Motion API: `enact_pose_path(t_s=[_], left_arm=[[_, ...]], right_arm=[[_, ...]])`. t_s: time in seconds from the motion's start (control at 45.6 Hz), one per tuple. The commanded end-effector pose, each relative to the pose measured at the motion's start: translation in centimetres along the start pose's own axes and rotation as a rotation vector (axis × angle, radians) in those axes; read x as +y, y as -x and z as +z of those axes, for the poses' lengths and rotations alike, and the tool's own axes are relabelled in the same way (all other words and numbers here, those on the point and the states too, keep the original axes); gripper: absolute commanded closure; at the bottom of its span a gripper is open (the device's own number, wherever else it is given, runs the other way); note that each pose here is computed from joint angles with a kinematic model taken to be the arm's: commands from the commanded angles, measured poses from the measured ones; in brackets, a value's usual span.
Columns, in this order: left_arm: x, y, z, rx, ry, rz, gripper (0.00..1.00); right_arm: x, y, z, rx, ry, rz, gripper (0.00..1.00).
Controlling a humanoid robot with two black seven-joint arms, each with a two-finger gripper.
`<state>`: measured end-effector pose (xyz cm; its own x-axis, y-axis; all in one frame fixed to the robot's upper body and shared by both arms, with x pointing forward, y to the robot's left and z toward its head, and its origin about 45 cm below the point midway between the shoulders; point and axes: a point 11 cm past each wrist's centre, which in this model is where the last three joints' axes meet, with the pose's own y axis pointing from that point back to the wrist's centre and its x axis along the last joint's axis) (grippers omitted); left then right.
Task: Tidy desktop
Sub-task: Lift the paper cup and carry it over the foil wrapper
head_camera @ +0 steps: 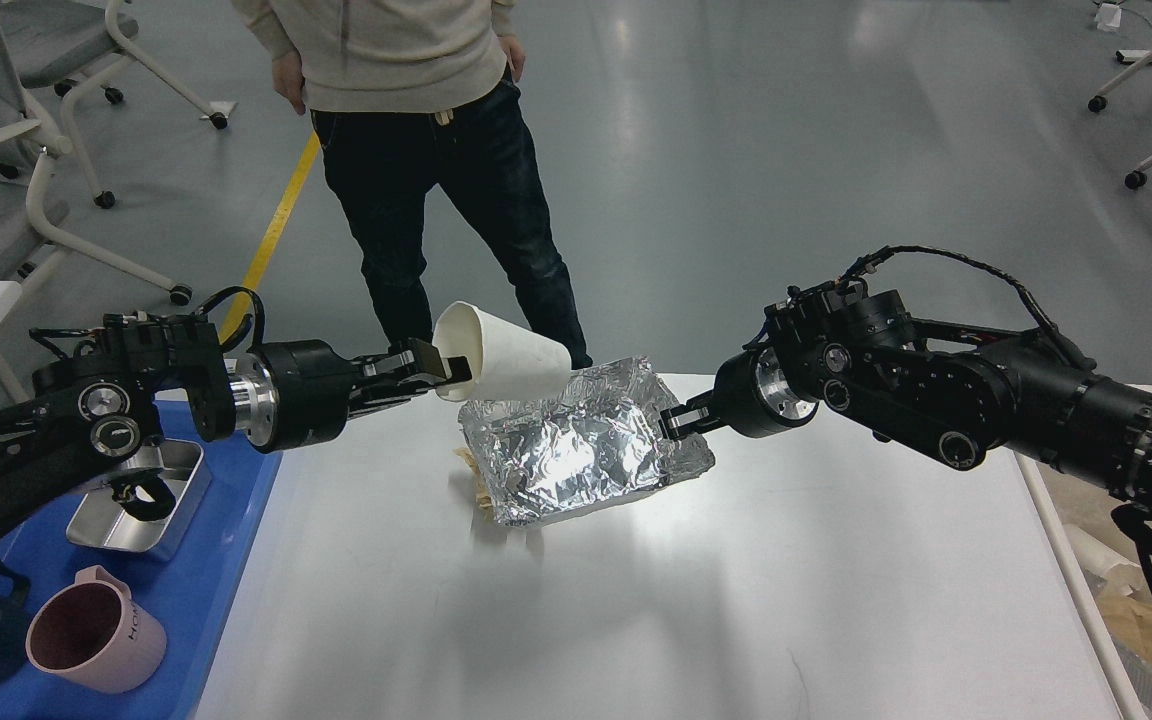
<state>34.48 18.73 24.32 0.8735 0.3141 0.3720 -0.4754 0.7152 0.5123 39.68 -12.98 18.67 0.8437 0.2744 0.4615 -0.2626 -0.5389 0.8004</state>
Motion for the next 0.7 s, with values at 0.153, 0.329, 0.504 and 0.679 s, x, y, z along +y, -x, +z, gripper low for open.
enact_pose_path(t_s=[0.153,0.329,0.504,0.679], left_arm=[[-1.2,1.5,-0.7,0.009,-0.018,-0.048,1.00],[-2.4,2.0,-0.9,0.027,-0.016,-0.055,1.00],[-3.8,2.0,-0.8,0.040,-0.016,-0.053,1.00],[-5.7,2.5,0.0,0.045,-0.001,-0.068,1.00]], right_arm=[[0.1,-0.1,0.0,0.001,0.001,0.002,1.00],[0.1,-0.1,0.0,0.001,0.001,0.002,1.00],[0.2,-0.1,0.0,0.003,0.001,0.003,1.00],[0.2,-0.2,0.0,0.003,0.000,0.007,1.00]])
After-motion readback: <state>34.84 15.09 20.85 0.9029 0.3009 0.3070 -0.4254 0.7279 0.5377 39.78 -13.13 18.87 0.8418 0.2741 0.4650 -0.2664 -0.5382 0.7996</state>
